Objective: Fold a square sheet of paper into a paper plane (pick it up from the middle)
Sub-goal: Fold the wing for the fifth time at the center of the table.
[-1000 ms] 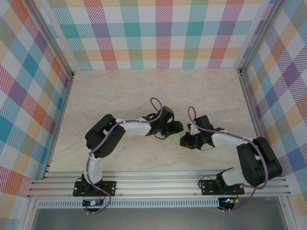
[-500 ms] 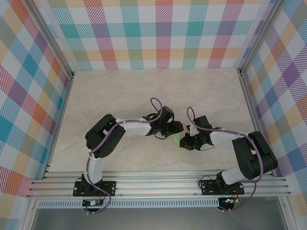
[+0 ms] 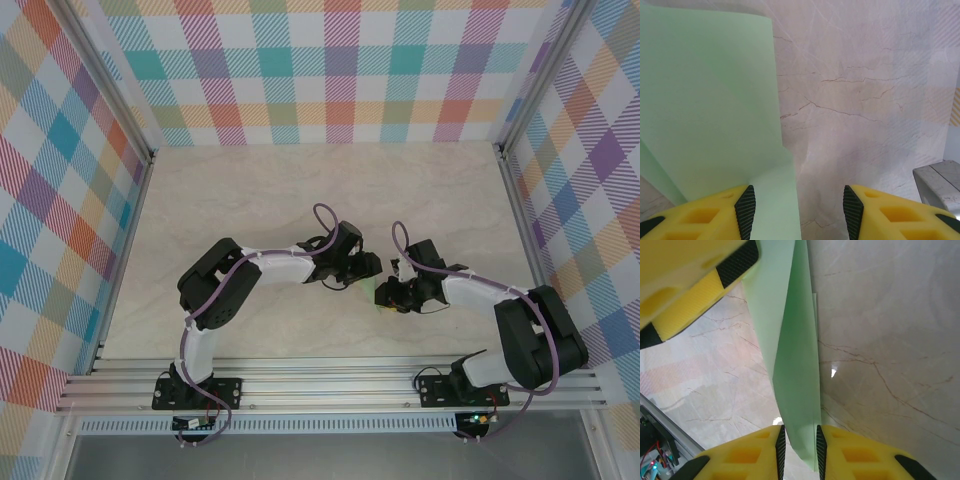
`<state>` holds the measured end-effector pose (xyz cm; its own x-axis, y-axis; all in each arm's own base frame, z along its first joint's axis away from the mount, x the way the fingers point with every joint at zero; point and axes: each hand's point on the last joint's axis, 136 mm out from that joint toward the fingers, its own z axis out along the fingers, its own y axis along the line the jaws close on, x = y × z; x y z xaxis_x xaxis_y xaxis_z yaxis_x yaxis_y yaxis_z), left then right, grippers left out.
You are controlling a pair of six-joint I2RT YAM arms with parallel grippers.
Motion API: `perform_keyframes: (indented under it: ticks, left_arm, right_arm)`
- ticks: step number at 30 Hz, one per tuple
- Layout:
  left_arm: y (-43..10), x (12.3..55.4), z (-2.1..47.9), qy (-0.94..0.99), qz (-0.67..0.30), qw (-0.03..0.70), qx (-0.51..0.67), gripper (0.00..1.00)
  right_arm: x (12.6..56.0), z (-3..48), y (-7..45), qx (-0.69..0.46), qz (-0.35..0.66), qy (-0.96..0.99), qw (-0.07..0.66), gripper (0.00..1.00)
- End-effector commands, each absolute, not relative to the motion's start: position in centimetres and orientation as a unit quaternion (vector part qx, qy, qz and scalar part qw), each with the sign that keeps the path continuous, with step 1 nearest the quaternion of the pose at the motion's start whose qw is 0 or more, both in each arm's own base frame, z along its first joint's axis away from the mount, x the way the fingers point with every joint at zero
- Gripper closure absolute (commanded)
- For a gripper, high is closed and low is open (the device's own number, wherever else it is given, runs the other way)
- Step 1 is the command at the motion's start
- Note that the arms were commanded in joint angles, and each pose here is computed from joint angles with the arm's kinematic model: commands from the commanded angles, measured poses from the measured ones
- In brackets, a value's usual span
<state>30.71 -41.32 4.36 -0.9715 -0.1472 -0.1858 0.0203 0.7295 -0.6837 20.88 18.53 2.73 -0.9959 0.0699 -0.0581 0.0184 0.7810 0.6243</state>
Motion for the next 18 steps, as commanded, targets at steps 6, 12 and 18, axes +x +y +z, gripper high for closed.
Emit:
perform_keyframes:
  ticks: [6,12,18]
  left_arm:
    - [-41.4,31.5,4.3,0.923,-0.366,0.114,-0.036,0.48]
    - [-41.5,31.5,4.3,0.923,-0.367,0.113,-0.035,0.48]
    - [-41.6,31.5,4.4,0.922,-0.369,0.112,-0.034,0.48]
  right_arm:
    - [21.2,2.5,18.7,0.014,0.326,0.945,0.030,0.75]
    - [21.4,4.0,19.4,-0.001,0.352,0.935,0.044,0.67]
    - [21.5,3.4,19.4,-0.006,0.344,0.938,0.036,0.66]
